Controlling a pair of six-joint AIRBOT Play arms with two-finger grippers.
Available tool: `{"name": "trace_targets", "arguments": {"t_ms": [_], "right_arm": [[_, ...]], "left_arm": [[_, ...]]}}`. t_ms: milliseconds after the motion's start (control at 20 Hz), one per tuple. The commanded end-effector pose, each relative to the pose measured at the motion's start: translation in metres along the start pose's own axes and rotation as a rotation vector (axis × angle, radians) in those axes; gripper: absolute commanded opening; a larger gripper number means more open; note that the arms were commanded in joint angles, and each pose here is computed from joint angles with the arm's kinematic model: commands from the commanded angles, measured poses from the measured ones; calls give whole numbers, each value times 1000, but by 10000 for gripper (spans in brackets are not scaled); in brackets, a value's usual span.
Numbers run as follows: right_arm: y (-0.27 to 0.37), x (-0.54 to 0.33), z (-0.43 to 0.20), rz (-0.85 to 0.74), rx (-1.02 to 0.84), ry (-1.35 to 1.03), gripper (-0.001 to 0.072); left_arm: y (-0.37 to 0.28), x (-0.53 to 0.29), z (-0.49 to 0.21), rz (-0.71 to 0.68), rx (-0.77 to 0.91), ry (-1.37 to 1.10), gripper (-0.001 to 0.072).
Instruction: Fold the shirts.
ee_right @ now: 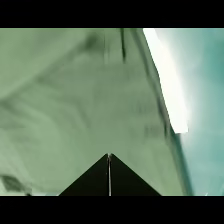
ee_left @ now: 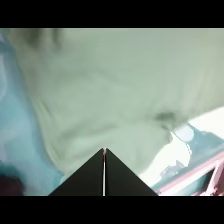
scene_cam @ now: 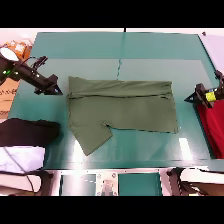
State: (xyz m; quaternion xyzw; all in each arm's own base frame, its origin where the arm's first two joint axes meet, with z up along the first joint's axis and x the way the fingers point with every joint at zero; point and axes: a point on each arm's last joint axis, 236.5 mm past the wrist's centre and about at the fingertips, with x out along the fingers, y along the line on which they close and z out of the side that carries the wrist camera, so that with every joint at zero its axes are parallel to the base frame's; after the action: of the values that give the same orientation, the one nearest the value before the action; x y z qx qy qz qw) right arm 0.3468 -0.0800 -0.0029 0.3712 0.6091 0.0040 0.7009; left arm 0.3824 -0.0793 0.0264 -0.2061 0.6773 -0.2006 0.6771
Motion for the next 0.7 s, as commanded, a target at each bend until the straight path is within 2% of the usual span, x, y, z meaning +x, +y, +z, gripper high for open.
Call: {"name": "trace_targets", "arguments": {"t_ms": [0,100,150,200,250,300,550,600,650], "right_arm": [[-15,2,-59,-40,73,-69,14],[-20,16,-96,-32,120,-85,15],[-18,27,-111,1,146,-74,46],[-17,39,-128,33,178,-43,215],[-17,49,-138,54,210,-20,359],[-22,59,-147,56,236,2,370],[-38,87,-141,76,371,-91,371],[-41,91,-137,80,394,-107,371],[-45,94,-137,72,407,-107,372]], "left_arm": [[2,-3,-49,49,-7,-67,26],[4,13,-86,74,-30,-123,26],[3,26,-102,76,-44,-139,30],[4,43,-120,80,-52,-136,238],[5,62,-136,81,-76,-113,532],[6,84,-153,83,-101,-78,572],[11,144,-178,54,-173,-98,570],[13,148,-184,48,-194,-91,534],[16,151,-187,48,-205,-86,534]]}}
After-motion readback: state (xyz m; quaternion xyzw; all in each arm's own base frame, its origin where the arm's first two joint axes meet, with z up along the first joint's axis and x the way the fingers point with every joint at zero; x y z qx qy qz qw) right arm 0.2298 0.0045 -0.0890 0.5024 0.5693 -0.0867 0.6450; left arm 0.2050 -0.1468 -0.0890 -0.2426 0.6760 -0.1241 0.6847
